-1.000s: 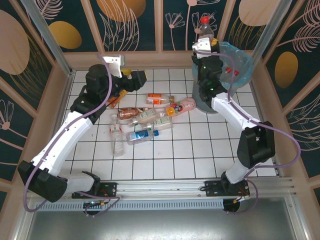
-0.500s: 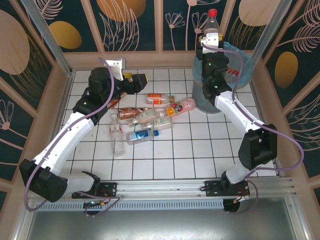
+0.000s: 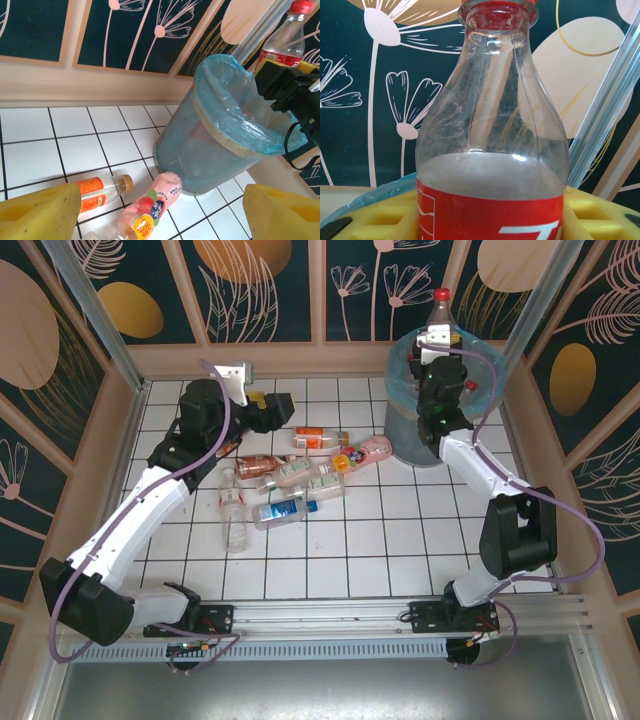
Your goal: Put the plastic bottles in the bin
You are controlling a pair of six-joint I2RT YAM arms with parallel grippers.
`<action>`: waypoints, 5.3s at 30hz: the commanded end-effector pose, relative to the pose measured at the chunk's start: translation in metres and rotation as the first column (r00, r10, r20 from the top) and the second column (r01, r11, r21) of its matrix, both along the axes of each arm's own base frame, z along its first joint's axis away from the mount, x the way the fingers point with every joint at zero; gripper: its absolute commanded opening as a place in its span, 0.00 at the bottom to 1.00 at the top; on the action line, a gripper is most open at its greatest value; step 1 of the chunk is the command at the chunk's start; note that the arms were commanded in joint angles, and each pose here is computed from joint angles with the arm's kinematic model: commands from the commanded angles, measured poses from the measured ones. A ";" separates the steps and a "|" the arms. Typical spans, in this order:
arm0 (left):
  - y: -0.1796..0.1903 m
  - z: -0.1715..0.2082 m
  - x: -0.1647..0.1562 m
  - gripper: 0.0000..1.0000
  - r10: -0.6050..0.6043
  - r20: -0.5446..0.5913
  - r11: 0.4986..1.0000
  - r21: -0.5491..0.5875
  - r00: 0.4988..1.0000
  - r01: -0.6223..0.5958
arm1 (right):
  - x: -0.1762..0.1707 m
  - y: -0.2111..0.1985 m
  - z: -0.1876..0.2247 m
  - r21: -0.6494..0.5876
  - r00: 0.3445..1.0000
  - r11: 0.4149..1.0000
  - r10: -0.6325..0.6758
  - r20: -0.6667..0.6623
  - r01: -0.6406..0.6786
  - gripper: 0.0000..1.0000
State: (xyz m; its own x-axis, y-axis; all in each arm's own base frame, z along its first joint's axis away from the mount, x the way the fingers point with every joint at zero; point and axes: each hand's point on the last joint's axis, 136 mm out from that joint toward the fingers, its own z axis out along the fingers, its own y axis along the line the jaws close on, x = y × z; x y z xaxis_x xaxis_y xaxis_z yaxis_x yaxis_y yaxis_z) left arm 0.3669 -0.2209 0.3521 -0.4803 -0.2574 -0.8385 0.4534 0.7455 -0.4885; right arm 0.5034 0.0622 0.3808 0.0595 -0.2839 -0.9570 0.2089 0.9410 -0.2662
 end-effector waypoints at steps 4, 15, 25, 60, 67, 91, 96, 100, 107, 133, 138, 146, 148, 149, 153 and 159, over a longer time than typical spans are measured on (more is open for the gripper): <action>-0.002 0.003 -0.002 0.84 -0.002 0.008 0.999 -0.042 1.000 0.002 | -0.015 -0.004 0.006 0.040 1.000 0.999 -0.014 0.015 0.014 0.43; 0.002 -0.002 -0.006 0.85 0.002 0.010 1.000 -0.018 1.000 -0.002 | -0.004 -0.017 -0.033 0.132 0.997 0.990 -0.044 -0.069 0.053 0.43; 0.002 -0.011 -0.008 0.86 -0.002 0.000 1.000 -0.008 1.000 0.002 | 0.001 -0.030 -0.058 0.229 0.978 0.973 0.013 -0.208 0.035 0.51; 0.006 -0.021 -0.012 0.87 0.004 -0.034 0.999 0.038 0.999 -0.003 | -0.034 -0.002 0.017 0.352 0.980 0.928 0.169 -0.109 -0.121 0.69; 0.019 -0.033 -0.019 0.87 0.039 -0.085 0.991 0.134 0.996 -0.028 | -0.064 0.043 0.070 0.315 0.976 0.929 0.215 -0.029 -0.196 0.69; 0.144 -0.142 -0.109 0.89 0.516 -0.265 0.849 0.285 0.814 -0.445 | -0.159 0.367 -0.074 0.631 0.515 0.583 0.796 -0.318 -0.512 0.58; 0.195 -0.108 -0.131 0.90 0.679 -0.109 0.729 0.221 0.726 -0.648 | -0.167 0.441 -0.148 0.656 0.354 0.621 0.784 -0.511 -0.429 0.62; 0.218 -0.086 -0.141 0.92 0.742 -0.012 0.660 0.194 0.671 -0.726 | -0.173 0.486 -0.199 0.625 0.278 0.677 0.733 -0.620 -0.389 0.71; 0.227 -0.069 -0.140 0.93 0.753 0.077 0.627 0.215 0.653 -0.749 | -0.187 0.496 -0.259 0.582 0.235 0.749 0.657 -0.717 -0.317 0.78; 0.213 -0.086 -0.127 0.96 0.704 0.107 0.664 0.249 0.702 -0.705 | -0.229 0.488 -0.350 0.537 0.037 0.802 0.564 -0.825 -0.262 0.76; 0.210 -0.086 -0.124 0.96 0.694 0.104 0.673 0.257 0.712 -0.693 | -0.228 0.493 -0.348 0.569 0.011 0.784 0.590 -0.807 -0.248 0.70; 0.209 -0.086 -0.124 0.97 0.690 0.100 0.680 0.249 0.716 -0.690 | -0.234 0.491 -0.356 0.571 -0.027 0.789 0.581 -0.814 -0.226 0.80; 0.209 -0.086 -0.125 0.97 0.691 0.100 0.680 0.246 0.716 -0.691 | -0.236 0.491 -0.357 0.569 -0.033 0.791 0.577 -0.816 -0.226 0.81; 0.209 -0.086 -0.125 0.97 0.691 0.099 0.680 0.245 0.716 -0.691 | -0.236 0.491 -0.357 0.569 -0.037 0.789 0.577 -0.816 -0.230 0.83; 0.209 -0.088 -0.126 0.97 0.691 0.098 0.681 0.247 0.717 -0.690 | -0.239 0.492 -0.354 0.568 -0.045 0.786 0.576 -0.816 -0.244 0.79; 0.209 -0.086 -0.125 0.97 0.692 0.103 0.680 0.238 0.715 -0.693 | -0.239 0.507 -0.330 0.632 -0.053 0.731 0.642 -0.765 -0.258 0.59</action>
State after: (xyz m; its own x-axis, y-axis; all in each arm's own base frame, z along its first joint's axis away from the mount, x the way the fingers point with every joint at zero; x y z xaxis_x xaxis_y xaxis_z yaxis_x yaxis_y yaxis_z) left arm 0.2407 -0.0111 0.2600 -0.2723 -0.3033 -0.9131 -0.2502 0.9387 -0.2372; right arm 0.2694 0.5619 0.0428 -0.8550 -0.3846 -0.3479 -0.5022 0.7814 0.3703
